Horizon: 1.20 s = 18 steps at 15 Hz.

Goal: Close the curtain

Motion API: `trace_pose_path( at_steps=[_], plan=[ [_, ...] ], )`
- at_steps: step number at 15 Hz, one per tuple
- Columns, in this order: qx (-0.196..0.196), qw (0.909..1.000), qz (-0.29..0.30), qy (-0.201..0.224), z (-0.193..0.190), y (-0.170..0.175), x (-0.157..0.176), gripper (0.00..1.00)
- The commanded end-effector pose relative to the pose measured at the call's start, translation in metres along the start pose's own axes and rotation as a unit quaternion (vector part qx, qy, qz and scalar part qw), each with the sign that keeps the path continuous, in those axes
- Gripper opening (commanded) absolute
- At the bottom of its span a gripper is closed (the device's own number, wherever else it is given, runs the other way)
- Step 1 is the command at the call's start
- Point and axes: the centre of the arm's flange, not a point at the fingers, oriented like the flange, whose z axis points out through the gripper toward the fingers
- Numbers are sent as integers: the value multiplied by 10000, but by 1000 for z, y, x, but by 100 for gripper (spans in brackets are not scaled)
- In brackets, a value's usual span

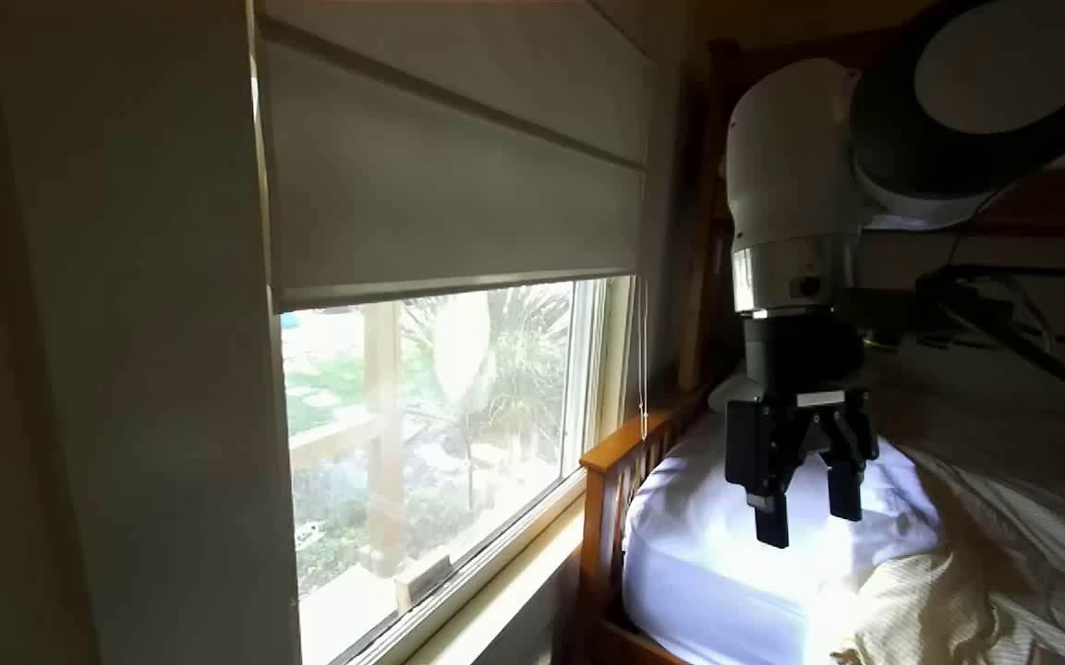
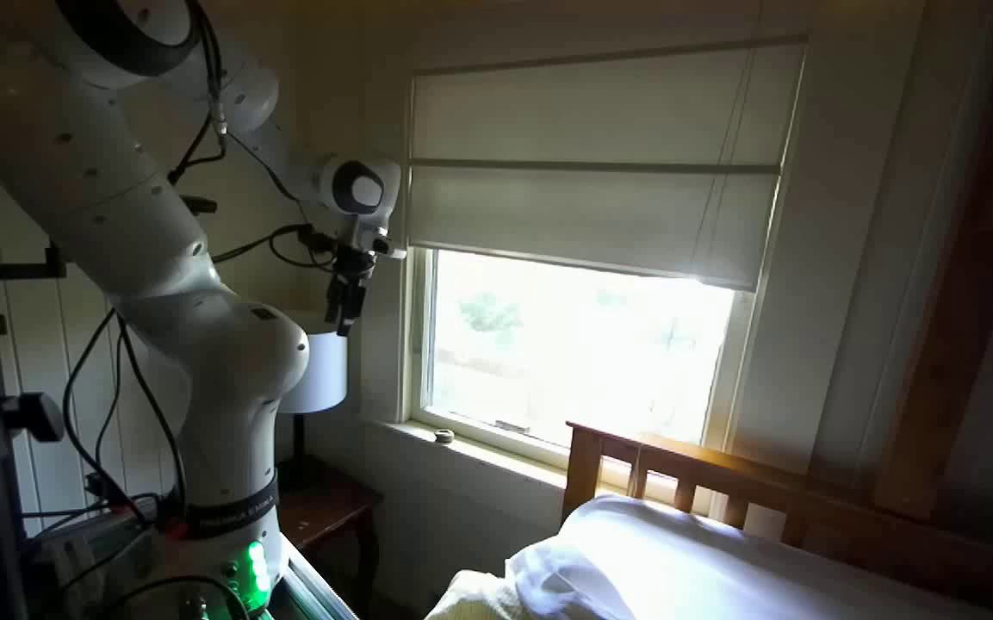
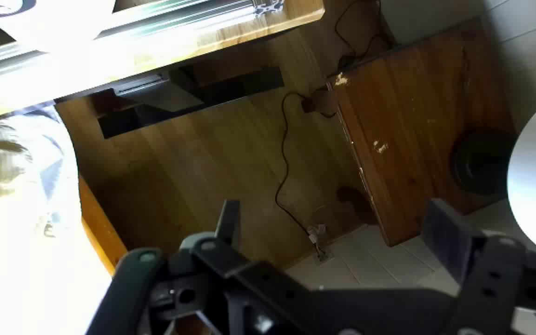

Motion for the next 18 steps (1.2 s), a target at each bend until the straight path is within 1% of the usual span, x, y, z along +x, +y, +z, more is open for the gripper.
trace_pose_path(
  at_steps=[1,8,9,11,13,16,18],
  plan=[
    [0,10000,0,0,0,0,0,100],
    [0,10000,0,0,0,0,0,100],
    [-28,9998,40,177,-6,4,-4,100],
    [58,9990,13,435,-21,16,-14,100],
    [50,9970,1,771,-39,34,-24,100],
    [-17,9888,158,1482,-73,60,-38,100],
    [32,9816,559,1827,-97,81,-38,100]
  ],
)
